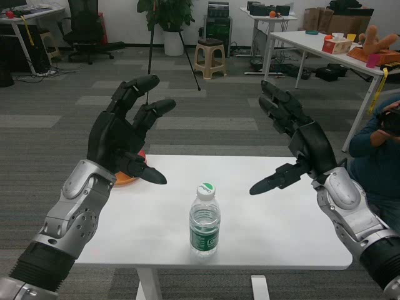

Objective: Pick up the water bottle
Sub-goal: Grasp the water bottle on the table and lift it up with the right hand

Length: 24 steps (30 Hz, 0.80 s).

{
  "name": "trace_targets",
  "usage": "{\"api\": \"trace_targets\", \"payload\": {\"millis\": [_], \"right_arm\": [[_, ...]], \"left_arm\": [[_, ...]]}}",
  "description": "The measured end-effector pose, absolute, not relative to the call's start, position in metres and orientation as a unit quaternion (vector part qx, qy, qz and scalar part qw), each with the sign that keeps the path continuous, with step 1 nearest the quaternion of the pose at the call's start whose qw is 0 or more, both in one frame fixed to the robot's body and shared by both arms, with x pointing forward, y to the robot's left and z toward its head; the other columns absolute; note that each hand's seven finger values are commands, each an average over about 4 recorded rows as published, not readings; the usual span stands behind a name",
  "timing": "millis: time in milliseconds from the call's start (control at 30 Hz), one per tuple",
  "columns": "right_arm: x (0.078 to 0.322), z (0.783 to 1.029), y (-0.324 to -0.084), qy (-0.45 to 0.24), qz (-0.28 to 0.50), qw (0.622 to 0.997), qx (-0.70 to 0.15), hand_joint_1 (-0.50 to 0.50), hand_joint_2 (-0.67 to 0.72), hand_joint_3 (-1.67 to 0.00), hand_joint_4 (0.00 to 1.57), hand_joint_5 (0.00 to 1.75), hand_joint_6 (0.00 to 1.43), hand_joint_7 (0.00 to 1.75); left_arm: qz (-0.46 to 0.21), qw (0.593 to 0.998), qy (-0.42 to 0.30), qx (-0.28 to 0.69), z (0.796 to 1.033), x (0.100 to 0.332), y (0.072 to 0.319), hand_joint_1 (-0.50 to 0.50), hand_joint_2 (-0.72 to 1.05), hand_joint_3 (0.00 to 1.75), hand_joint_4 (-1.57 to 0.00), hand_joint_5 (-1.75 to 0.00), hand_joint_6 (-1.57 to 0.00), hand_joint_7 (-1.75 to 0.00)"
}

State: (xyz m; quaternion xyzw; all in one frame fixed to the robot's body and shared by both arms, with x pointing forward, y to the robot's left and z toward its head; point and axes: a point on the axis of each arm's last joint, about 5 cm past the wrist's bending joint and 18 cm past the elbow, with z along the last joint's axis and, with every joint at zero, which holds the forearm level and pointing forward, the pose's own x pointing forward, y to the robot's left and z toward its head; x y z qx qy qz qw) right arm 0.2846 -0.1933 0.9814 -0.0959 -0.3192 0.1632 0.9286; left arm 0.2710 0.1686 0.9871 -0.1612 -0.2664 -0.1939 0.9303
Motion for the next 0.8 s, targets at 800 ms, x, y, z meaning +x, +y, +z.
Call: {"api": "trace_targets", "payload": {"millis": [800], "right_arm": [[0.28,0.911,-0.173,-0.161,0.212,0.956,-0.122,-0.5,0.09,-0.08,0.0,0.0,0.0,0.14]], "left_arm": [[-0.182,0.932,-0.267,-0.167,0.986,0.272,0.172,-0.5,-0.02,0.0,0.0,-1.03,0.0,-0.98]]}}
